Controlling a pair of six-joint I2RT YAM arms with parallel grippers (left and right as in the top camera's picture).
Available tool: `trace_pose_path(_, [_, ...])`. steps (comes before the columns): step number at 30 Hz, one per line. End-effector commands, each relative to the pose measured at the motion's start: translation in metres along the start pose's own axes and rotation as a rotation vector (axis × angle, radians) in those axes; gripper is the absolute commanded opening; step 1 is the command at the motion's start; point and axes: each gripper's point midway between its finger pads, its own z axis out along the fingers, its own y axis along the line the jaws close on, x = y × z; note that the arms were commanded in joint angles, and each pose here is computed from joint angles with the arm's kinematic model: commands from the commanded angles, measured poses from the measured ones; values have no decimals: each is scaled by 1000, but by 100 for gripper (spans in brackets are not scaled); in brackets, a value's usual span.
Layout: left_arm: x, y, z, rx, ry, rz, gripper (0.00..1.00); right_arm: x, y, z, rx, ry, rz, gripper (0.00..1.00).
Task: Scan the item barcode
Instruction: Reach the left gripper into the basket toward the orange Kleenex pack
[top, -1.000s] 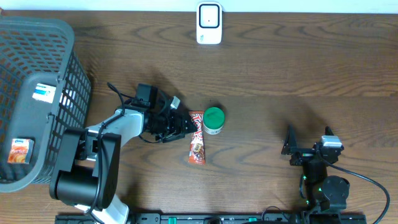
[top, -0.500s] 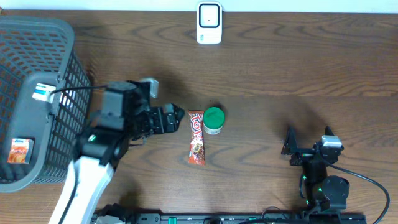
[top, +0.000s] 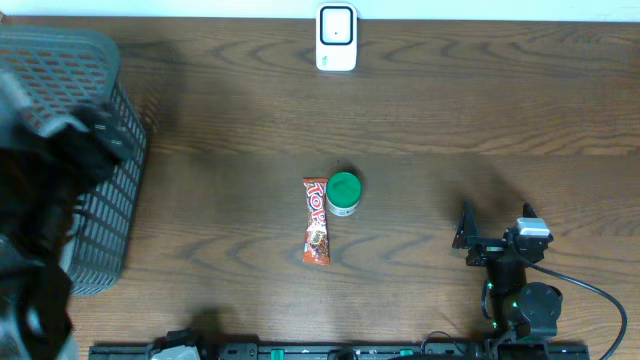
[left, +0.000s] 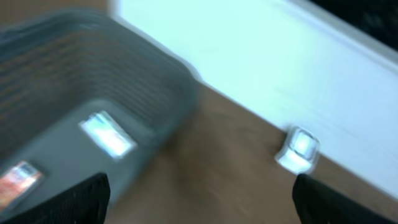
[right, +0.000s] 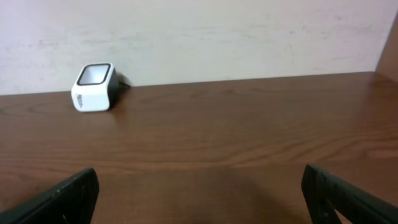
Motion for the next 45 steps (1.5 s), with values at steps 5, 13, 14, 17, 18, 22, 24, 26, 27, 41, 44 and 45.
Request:
trace_pose_path(5, [5, 137, 40, -511, 119, -399, 93, 0, 1, 0, -4, -2, -13, 99])
trace_pose_path(13, [52, 232, 47, -960, 191, -580, 93, 0, 1, 0, -4, -2, -13, 99])
trace_pose_path(14, [60, 239, 51, -995, 192, -589, 93, 0, 1, 0, -4, -2, -13, 99])
trace_pose_path(17, [78, 253, 73, -1010, 200, -593, 93, 0, 1, 0, -4, -2, -13, 99])
trace_pose_path(18, [85, 259, 82, -1015, 197, -591, 93, 0, 1, 0, -4, -2, -13, 99])
trace_pose_path(22, [100, 277, 103, -1042, 156, -571, 93, 0, 1, 0, -4, -2, -13, 99])
trace_pose_path(24, [103, 282, 113, -1033, 145, -562, 93, 0, 1, 0, -4, -2, -13, 99])
trace_pose_path(26, [109, 287, 121, -1034, 150, -559, 93, 0, 1, 0, -4, -2, -13, 99])
trace_pose_path(27, [112, 289, 125, -1037, 157, -558, 93, 0, 1, 0, -4, -2, -13, 99])
trace_pose_path(41, [195, 331, 195, -1142, 448, -527, 98, 0, 1, 0, -4, -2, -13, 99])
trace_pose_path(44, [202, 335, 201, -1152, 469, -524, 98, 0, 1, 0, -4, -2, -13, 99])
trace_pose_path(45, [202, 335, 201, -1151, 466, -525, 98, 0, 1, 0, -4, -2, -13, 99])
